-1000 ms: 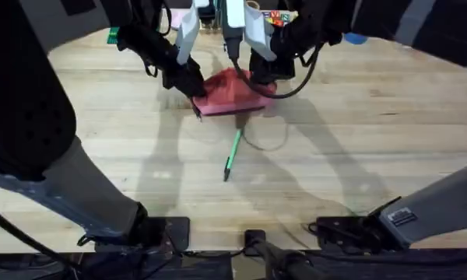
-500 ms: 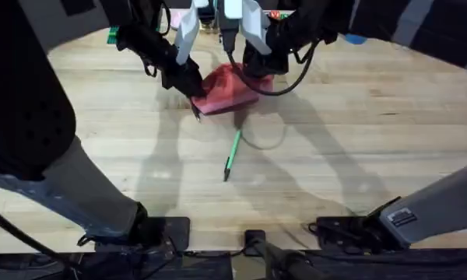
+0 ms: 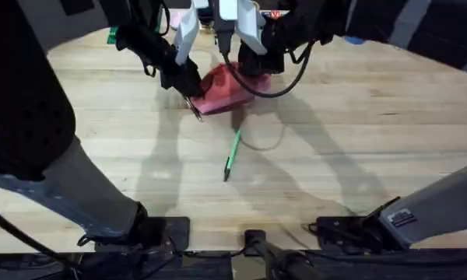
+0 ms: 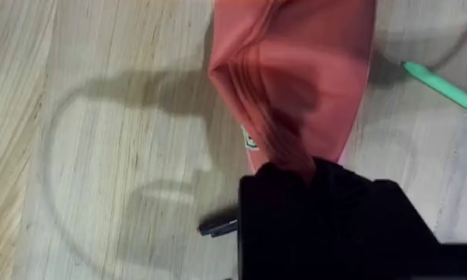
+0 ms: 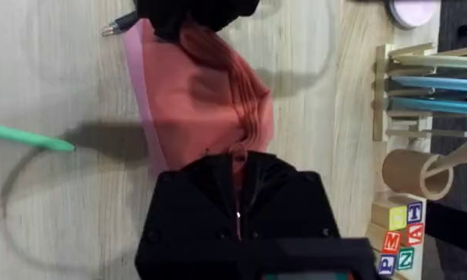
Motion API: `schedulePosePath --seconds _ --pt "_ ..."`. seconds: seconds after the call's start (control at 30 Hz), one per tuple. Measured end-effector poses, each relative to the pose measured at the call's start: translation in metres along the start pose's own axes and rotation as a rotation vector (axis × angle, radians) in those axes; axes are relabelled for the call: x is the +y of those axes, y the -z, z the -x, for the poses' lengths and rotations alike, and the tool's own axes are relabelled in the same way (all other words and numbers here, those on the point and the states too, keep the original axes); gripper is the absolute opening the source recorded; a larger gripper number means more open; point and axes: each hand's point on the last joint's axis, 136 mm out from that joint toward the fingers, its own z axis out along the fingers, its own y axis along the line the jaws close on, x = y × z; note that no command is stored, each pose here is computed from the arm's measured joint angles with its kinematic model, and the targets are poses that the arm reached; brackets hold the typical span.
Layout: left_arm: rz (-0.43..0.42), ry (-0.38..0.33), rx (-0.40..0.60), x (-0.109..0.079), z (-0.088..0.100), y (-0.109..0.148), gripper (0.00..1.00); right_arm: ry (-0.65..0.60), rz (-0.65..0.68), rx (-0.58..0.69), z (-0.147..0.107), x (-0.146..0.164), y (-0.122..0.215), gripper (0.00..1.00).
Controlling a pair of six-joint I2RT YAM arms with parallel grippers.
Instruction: Unzip the bag, pick up the pens from the table one at a time and place them inside, then zip the bag closed.
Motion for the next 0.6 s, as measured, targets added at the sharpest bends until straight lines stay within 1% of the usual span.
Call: schedulePosePath --seconds 0.4,0.6 --pt "0.002 -0.001 0.003 0.0 0.0 0.0 0.043 0.005 -0.003 -0.025 0.005 -0.002 0.0 0.032" --pt "0.003 0.0 0.006 0.001 -0.001 0.0 0.043 0.013 -0.009 -0.057 0.011 -0.004 0.0 0.032"
